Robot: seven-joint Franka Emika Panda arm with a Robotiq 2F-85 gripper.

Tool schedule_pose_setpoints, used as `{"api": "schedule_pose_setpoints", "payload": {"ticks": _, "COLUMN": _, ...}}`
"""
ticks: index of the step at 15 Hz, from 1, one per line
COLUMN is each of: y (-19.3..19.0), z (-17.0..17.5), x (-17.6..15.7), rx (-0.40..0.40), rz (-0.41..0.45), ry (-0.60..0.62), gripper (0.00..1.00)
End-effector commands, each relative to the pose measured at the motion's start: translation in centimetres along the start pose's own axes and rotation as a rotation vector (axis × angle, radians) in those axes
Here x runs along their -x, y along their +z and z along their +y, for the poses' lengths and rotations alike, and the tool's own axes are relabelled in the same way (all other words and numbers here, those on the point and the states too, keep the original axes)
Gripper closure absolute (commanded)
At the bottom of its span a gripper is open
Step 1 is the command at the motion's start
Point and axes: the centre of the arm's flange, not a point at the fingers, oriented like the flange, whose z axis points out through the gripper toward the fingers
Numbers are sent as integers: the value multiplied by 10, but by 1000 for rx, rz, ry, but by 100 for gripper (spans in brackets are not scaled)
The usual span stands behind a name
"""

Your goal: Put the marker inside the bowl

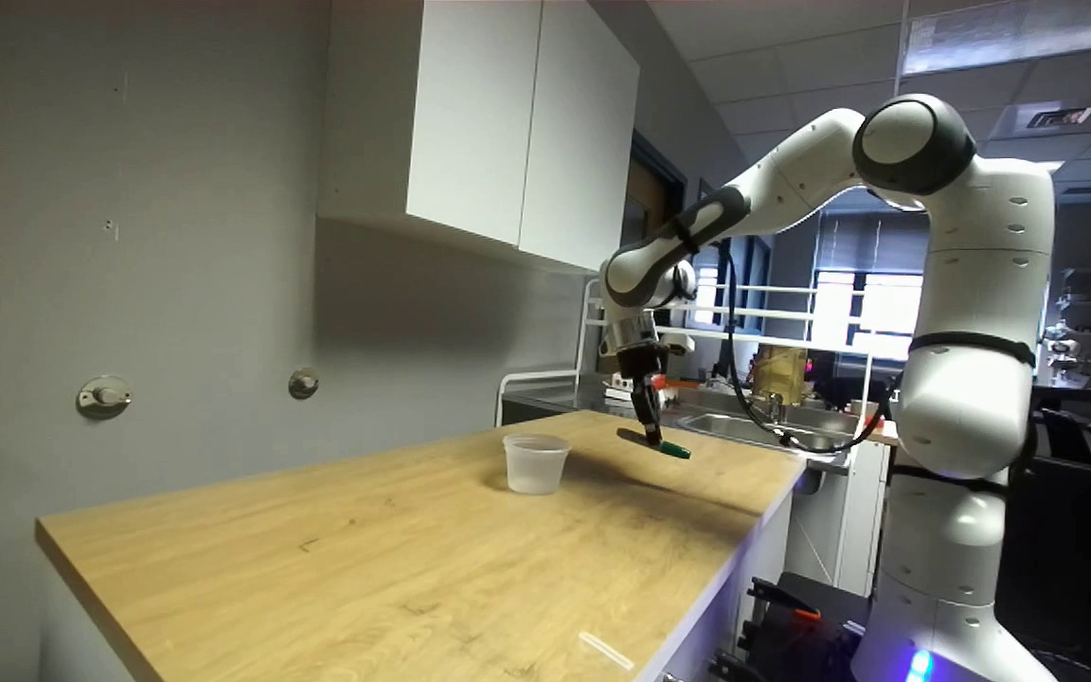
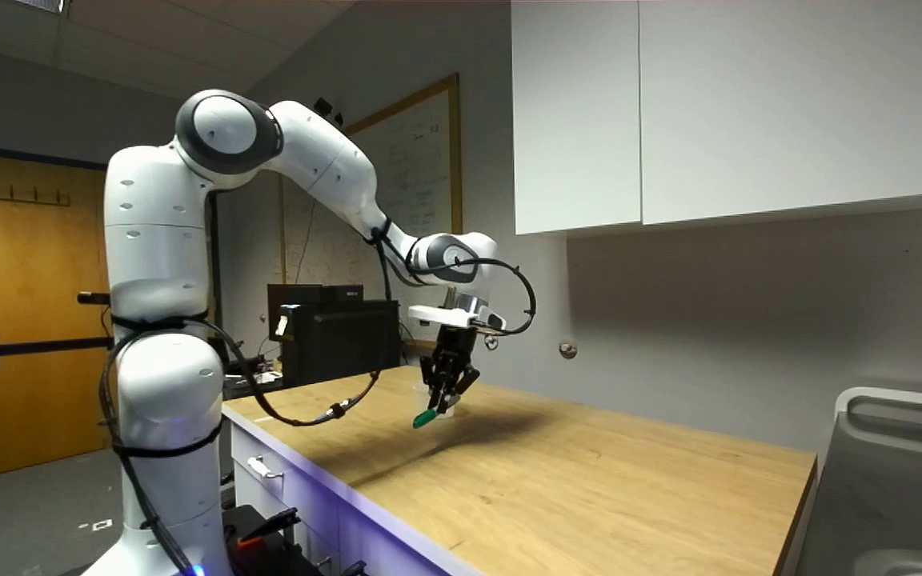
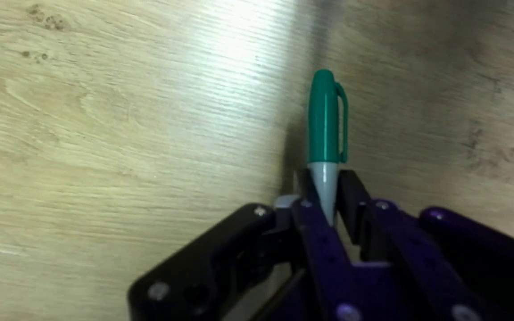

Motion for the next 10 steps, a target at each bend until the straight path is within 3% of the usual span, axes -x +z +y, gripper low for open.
{"api": "schedule_pose_setpoints", "payload": {"ticks": 1, "y": -57, "z": -23, "x": 24, "rx": -15, "rz": 149, "ry": 131, "gripper": 93}}
{"api": "schedule_pose_setpoints", "payload": {"ticks": 5, "y": -112, "z": -52, "x": 16, "rx": -64, "rz": 320, "ry": 237, "gripper": 93}}
{"api": "schedule_pose_setpoints", "payload": {"ticks": 10, "y": -152, "z": -92, "x": -26, "rx": -44, "rz": 393, "ry": 276, "gripper": 93}}
